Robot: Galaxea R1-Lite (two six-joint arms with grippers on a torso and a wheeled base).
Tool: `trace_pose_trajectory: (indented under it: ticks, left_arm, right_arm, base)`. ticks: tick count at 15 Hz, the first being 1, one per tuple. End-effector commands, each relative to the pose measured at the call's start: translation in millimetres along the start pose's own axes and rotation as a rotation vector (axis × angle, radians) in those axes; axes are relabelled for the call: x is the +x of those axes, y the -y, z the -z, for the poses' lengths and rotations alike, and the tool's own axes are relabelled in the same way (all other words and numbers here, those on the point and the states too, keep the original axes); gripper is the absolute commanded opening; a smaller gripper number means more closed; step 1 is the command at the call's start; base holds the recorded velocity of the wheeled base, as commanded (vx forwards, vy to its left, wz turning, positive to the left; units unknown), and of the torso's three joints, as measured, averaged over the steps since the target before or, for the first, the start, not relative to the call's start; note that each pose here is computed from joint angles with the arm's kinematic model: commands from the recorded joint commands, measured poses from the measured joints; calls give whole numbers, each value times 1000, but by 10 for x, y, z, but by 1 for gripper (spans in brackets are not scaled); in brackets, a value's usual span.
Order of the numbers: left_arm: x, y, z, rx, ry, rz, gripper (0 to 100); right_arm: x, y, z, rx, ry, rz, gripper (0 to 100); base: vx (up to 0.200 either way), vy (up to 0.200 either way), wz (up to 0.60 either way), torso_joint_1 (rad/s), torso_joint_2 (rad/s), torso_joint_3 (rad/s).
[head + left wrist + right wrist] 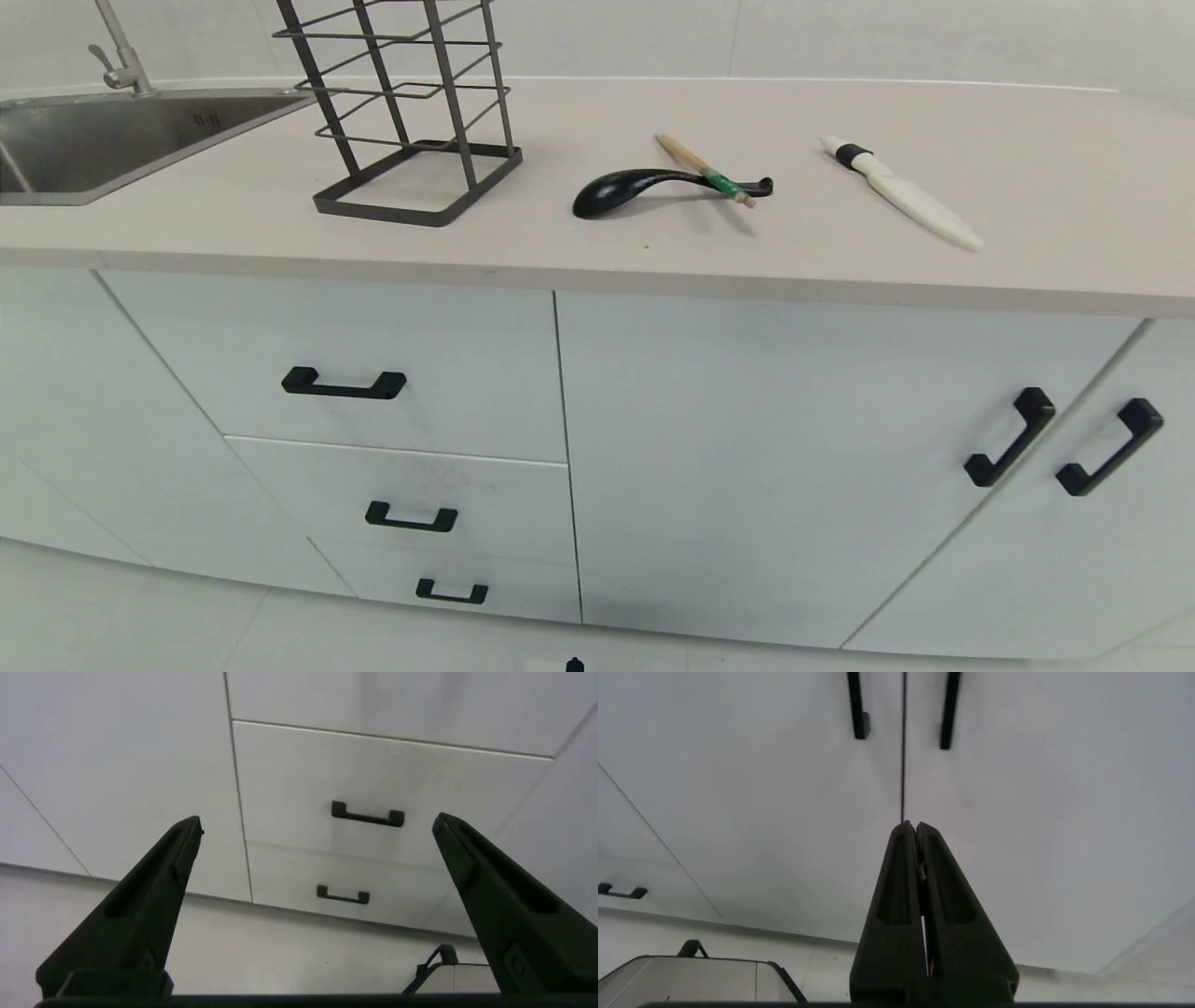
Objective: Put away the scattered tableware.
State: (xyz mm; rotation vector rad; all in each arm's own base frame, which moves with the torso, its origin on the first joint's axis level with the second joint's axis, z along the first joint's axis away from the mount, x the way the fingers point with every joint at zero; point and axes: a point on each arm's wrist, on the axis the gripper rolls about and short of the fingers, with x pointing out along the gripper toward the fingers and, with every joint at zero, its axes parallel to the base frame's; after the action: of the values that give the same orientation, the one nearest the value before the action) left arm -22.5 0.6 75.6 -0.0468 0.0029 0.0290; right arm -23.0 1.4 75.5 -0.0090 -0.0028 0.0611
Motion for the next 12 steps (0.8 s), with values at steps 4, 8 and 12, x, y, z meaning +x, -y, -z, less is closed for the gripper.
trace_pose_trajectory:
  ticks: [4,8,12]
  left_arm:
    - [1,0,0,-1,-1,0,100]
    - [0,1,0,15,0,1,100]
    - [1,4,3,47,-4,17,100]
  right_arm:
    - [1,0,-1,0,-1,0,0]
    - [1,0,-1,0,-1,0,0]
    - [1,0,-1,0,-1,-2,0]
  base:
    - [0,0,0,0,0,0]
    - [0,0,0,0,0,0]
    - [0,0,0,0,0,0]
